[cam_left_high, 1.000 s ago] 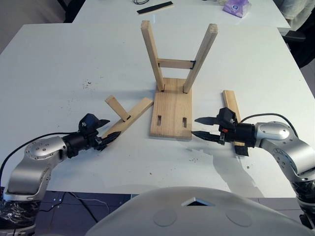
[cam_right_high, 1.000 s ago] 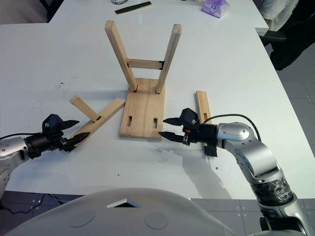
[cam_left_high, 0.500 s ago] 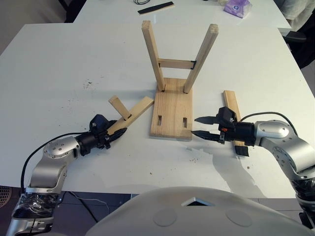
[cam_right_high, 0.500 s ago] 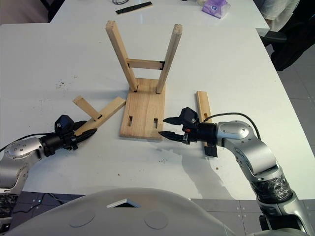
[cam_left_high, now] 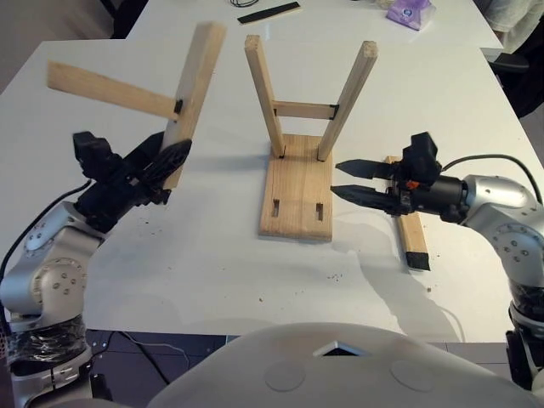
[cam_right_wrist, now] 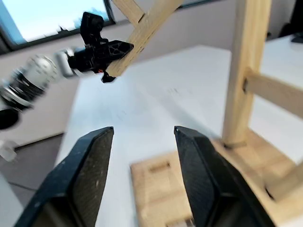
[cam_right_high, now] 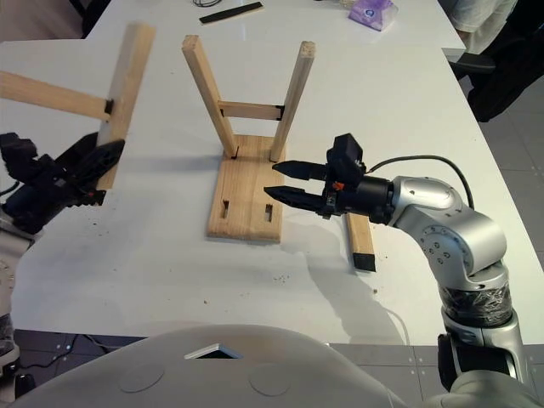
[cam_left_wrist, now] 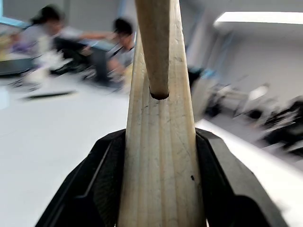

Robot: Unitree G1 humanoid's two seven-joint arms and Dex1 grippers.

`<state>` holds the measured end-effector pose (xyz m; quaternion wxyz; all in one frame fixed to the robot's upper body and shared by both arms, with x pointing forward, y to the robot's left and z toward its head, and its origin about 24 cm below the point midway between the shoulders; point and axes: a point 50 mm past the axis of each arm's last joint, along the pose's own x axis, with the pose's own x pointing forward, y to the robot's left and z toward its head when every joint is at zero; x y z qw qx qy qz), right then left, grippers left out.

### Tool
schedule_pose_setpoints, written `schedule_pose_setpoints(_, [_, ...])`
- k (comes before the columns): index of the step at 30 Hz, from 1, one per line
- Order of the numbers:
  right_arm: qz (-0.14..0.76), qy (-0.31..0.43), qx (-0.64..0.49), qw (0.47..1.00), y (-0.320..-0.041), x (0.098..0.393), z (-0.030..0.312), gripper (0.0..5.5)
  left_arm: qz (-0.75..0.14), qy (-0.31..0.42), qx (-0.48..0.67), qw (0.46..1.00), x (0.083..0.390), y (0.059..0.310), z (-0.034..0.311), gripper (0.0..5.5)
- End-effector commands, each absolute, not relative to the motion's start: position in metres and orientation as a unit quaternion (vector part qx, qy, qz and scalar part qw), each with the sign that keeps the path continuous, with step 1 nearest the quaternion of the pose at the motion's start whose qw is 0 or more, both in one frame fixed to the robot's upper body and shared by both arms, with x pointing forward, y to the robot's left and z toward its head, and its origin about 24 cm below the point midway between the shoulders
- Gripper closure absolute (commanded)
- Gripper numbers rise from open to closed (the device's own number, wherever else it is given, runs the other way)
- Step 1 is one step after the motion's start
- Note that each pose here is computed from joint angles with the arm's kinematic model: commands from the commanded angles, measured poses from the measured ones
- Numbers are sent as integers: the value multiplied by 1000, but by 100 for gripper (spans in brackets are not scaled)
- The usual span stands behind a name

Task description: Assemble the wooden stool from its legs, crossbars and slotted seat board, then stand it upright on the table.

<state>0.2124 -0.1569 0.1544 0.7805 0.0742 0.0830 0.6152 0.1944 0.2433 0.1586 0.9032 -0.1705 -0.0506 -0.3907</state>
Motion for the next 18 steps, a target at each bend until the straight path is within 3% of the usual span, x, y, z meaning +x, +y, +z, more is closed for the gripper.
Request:
schedule_pose_setpoints(1, [694,16,100,713,-138,216,206,254,-587,-106,-185,781,172,187,220,346])
schedule_pose_setpoints(5, [726,15,94,681,-123,222,219,193,-629,-84,-185,751,171,171,225,346])
schedule_pose_setpoints(11, [762,16,86,641,-111,221,232,193,-651,-48,-157,741,174,160,214,346])
schedule_pose_setpoints(18, [771,15,78,632,-108,220,236,193,-634,-31,-123,763,178,160,201,346])
